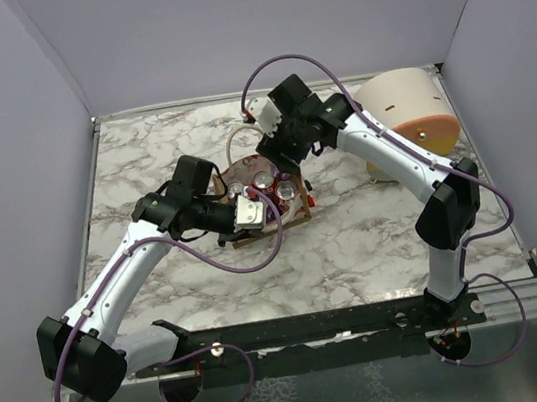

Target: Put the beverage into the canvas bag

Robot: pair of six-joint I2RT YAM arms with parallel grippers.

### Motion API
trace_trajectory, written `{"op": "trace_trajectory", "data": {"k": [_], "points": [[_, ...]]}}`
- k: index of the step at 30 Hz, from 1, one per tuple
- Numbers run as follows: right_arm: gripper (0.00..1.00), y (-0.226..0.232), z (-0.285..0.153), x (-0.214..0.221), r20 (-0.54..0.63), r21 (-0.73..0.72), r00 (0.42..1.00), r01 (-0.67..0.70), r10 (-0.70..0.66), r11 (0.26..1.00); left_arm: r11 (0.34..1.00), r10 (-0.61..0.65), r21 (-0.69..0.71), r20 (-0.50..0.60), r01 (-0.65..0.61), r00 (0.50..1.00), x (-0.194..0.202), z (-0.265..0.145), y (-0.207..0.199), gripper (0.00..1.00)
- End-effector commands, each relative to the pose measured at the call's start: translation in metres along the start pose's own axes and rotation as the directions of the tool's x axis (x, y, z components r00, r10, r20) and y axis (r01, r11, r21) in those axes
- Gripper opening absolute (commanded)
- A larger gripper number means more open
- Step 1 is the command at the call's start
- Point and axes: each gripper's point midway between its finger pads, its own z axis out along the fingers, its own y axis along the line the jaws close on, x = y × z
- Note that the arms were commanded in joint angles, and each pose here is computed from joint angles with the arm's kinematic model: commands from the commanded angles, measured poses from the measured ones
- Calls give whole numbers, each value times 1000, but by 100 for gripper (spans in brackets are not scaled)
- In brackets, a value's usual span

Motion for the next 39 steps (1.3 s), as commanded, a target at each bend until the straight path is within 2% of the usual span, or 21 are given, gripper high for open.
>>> {"op": "trace_trajectory", "data": {"k": [1, 18, 28, 39], "points": [[10, -40, -6, -10, 5, 176, 1000, 1, -2, 984, 999, 20, 30, 38, -21, 999, -8, 1, -10, 0], [11, -32, 19, -10, -43, 170, 998, 59, -53, 984, 999, 24, 39, 37, -25, 999, -8, 1, -12, 0], [12, -22, 39, -7, -61, 107, 996, 67, -61, 992, 999, 26, 38, 39, -27, 999, -8, 0, -15, 0], [19, -15, 63, 4, -86, 43, 993, 84, -80, 996, 999, 34, 37, 50, -36, 998, -11, -1, -17, 0]]}}
